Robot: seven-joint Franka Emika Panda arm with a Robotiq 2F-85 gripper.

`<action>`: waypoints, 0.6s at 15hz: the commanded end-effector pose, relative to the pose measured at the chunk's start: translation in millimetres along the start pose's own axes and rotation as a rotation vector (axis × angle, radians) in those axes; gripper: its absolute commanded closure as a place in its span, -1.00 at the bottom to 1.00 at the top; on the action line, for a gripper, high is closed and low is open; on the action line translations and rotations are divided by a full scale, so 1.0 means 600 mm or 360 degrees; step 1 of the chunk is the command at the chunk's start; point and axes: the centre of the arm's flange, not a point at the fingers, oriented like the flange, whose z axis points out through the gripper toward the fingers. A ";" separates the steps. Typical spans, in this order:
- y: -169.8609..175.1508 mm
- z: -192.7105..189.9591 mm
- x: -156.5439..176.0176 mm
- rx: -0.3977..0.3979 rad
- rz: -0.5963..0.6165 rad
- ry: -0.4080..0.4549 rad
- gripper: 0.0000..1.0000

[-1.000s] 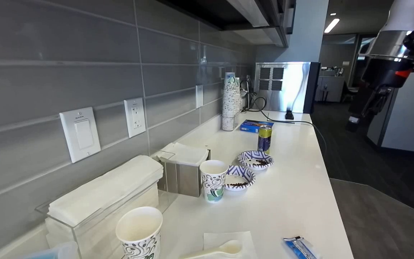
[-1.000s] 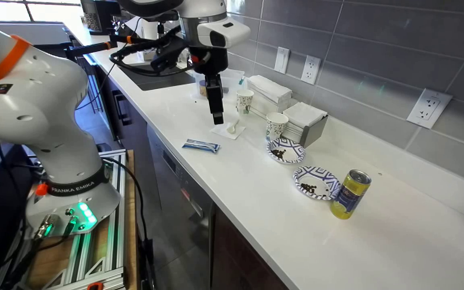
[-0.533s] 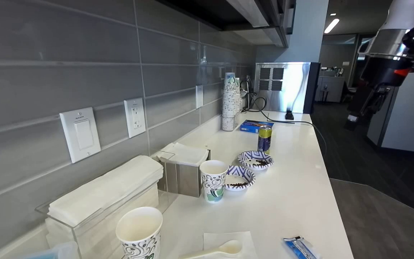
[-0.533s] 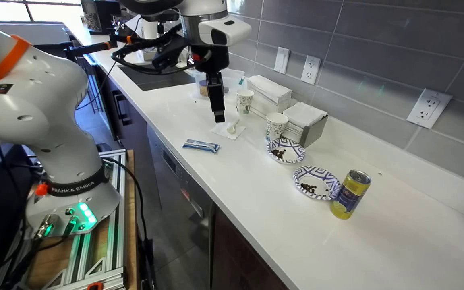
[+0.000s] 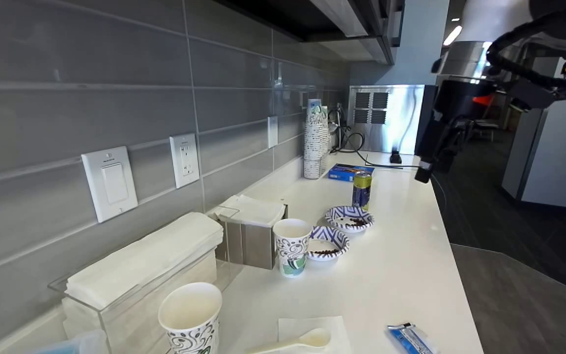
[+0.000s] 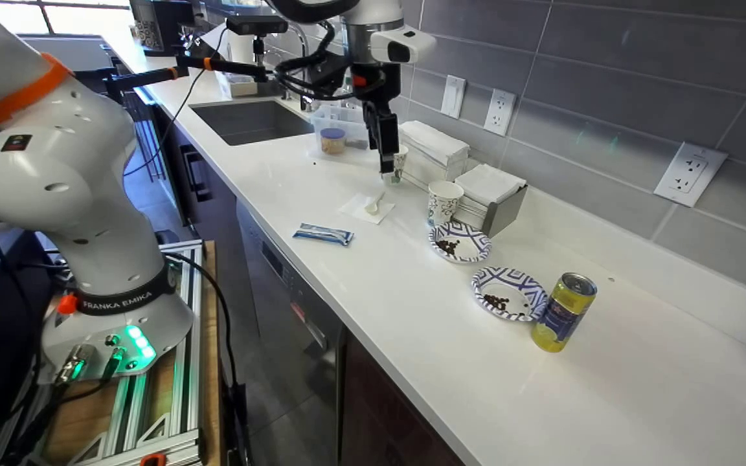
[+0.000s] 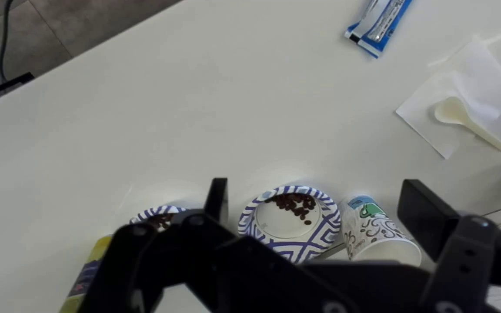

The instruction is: Pour the beans out of the cup

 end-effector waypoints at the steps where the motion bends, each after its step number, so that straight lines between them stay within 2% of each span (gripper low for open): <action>1: -0.068 0.039 0.108 -0.0024 0.0002 0.0001 -1.00; 5: -0.120 0.073 0.185 -0.0024 -0.0002 0.0015 -1.00; 9: -0.165 0.104 0.240 0.0040 0.0013 -0.0027 -1.00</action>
